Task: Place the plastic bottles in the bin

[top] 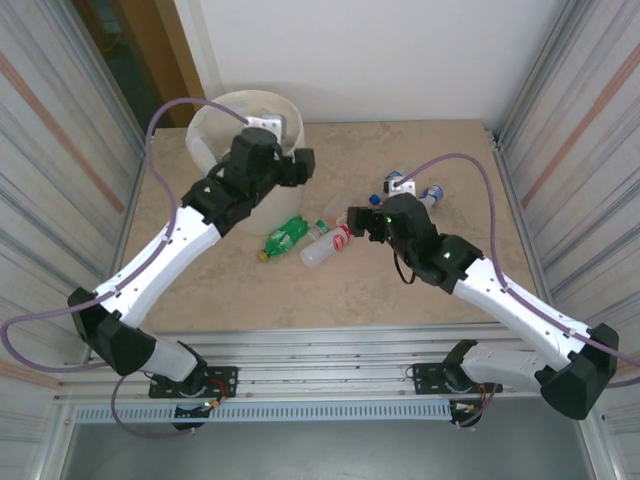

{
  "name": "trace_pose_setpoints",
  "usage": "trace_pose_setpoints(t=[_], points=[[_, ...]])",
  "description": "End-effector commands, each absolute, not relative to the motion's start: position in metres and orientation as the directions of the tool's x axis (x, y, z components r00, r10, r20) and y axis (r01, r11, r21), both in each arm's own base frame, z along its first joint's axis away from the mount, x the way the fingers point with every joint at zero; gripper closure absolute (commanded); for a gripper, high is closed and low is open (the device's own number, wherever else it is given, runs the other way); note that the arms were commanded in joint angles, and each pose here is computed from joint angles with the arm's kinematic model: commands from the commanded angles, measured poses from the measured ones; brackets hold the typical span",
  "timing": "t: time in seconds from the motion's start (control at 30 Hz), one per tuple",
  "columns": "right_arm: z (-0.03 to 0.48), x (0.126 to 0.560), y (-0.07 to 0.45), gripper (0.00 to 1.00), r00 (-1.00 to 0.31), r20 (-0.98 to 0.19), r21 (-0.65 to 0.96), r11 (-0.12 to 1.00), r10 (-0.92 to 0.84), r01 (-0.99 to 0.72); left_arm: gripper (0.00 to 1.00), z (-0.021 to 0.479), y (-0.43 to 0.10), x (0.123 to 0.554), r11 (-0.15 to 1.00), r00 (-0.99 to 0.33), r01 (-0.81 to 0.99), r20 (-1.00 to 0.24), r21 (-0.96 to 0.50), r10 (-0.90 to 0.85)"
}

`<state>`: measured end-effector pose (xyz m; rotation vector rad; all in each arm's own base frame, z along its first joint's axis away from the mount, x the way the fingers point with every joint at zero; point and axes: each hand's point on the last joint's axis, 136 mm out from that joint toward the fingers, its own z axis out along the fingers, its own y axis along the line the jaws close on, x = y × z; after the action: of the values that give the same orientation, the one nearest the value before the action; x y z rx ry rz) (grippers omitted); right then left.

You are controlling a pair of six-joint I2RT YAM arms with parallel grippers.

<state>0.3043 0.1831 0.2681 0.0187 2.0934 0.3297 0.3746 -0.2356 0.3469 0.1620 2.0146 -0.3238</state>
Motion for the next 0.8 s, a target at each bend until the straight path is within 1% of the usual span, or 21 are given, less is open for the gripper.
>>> trace_pose_setpoints(t=[0.0, 0.2, 0.3, 0.37, 0.47, 0.63, 0.77], points=[[0.257, 0.304, 0.162, 0.02, -0.578, -0.789, 0.264, 0.964, 0.208, -0.013, 0.13, 0.32, -0.231, 0.352, 0.966, -0.467, 0.258, -0.878, -0.019, 0.107], [0.247, 0.304, 0.132, 0.02, -0.59, -0.759, 0.271, 0.958, 0.274, 0.096, 0.12, 0.244, -0.234, 0.321, 0.954, -0.585, 0.297, -0.782, 0.04, 0.215], [0.244, 0.303, 0.12, 0.02, -0.585, -0.753, 0.282, 0.951, 0.302, 0.128, 0.12, 0.205, -0.221, 0.31, 0.962, -0.658, 0.266, -0.718, 0.062, 0.228], [0.244, 0.301, 0.116, 0.02, -0.581, -0.752, 0.286, 0.948, 0.312, 0.139, 0.12, 0.185, -0.212, 0.305, 0.967, -0.683, 0.242, -0.692, 0.083, 0.231], [0.245, 0.3, 0.112, 0.02, -0.575, -0.753, 0.292, 0.945, 0.32, 0.145, 0.12, 0.161, -0.197, 0.302, 0.977, -0.717, 0.191, -0.667, 0.091, 0.202], [0.245, 0.299, 0.111, 0.02, -0.573, -0.752, 0.296, 0.944, 0.325, 0.146, 0.12, 0.129, -0.177, 0.305, 0.994, -0.758, 0.112, -0.646, 0.009, 0.091], [0.244, 0.299, 0.113, 0.02, -0.578, -0.748, 0.303, 0.942, 0.328, 0.142, 0.12, 0.115, -0.169, 0.311, 0.998, -0.767, 0.067, -0.641, -0.023, 0.036]])
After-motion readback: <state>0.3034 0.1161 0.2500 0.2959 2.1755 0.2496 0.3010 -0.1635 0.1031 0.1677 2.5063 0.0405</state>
